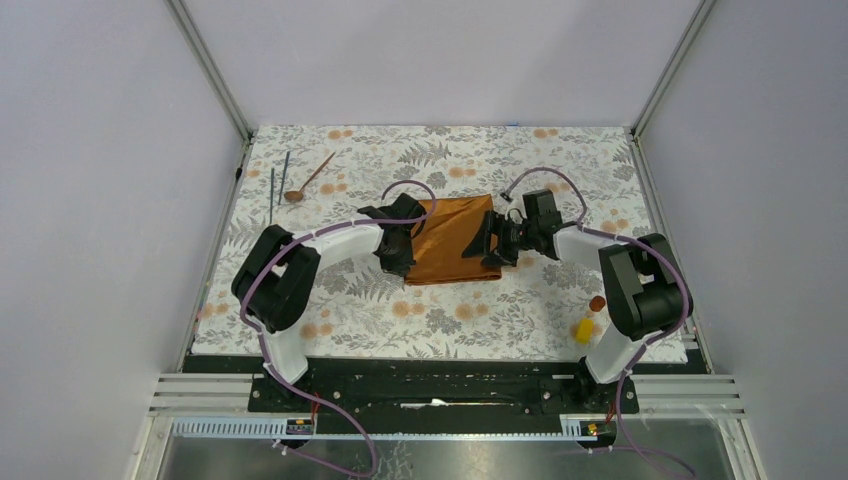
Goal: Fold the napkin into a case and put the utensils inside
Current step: Smooth out the square-folded napkin at the center of the board.
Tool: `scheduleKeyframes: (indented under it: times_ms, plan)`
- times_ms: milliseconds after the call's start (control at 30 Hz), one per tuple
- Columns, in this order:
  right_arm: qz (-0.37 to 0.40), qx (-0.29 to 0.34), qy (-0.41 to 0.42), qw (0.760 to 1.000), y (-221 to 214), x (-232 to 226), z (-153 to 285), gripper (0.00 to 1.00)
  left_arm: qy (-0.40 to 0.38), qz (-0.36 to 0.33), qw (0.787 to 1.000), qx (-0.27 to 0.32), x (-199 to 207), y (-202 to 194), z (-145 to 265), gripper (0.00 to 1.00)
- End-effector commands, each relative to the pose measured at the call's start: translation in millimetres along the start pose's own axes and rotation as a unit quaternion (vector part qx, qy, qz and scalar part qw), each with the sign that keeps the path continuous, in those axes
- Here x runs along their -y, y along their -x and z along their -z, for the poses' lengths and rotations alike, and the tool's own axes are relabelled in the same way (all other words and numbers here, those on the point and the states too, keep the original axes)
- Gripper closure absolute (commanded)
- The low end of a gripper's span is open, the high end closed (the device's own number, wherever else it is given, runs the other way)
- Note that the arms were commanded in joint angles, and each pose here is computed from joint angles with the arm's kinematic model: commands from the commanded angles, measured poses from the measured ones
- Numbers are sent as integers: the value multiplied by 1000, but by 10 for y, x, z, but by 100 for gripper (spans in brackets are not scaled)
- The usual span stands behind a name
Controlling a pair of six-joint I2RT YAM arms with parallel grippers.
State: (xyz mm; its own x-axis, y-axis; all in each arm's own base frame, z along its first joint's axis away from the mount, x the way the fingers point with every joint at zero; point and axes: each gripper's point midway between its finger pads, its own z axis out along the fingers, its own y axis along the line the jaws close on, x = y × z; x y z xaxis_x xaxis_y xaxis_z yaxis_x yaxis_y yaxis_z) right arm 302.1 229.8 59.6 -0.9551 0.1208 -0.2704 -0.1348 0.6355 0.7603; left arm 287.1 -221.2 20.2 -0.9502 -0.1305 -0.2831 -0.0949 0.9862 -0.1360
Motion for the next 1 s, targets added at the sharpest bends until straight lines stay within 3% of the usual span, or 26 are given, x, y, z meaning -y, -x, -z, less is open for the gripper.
scheduleKeyframes:
  times_ms: [0, 167, 400, 600, 633, 767, 867, 967]
  plan:
    - [-13, 3, 28, 1000, -89, 7, 82, 18, 3, -4, 1000, 10, -27, 40, -78, 100]
    - [-30, -9, 19, 999, -280, 268, 37, 18, 10, -5, 1000, 4, -79, -4, -146, 100]
    - [-28, -5, 43, 999, -222, 187, 17, 18, 0, -16, 1000, 20, 8, 151, 67, 100]
    - [-17, 3, 59, 998, -107, 3, 101, 18, -70, -25, 997, 30, 292, 298, 570, 64]
    - [-15, 6, 63, 998, -83, -42, 126, 18, -91, -24, 995, 25, 370, 291, 630, 63]
    - [-7, 15, 75, 997, -14, -197, 221, 15, -160, -18, 987, 4, 648, 267, 621, 67]
    - [-6, 18, 76, 997, 0, -234, 247, 9, -149, -11, 989, -15, 602, 216, 388, 79]
    - [-13, 8, 70, 997, -66, -145, 217, 3, -129, 12, 991, -26, 400, 140, 133, 84]
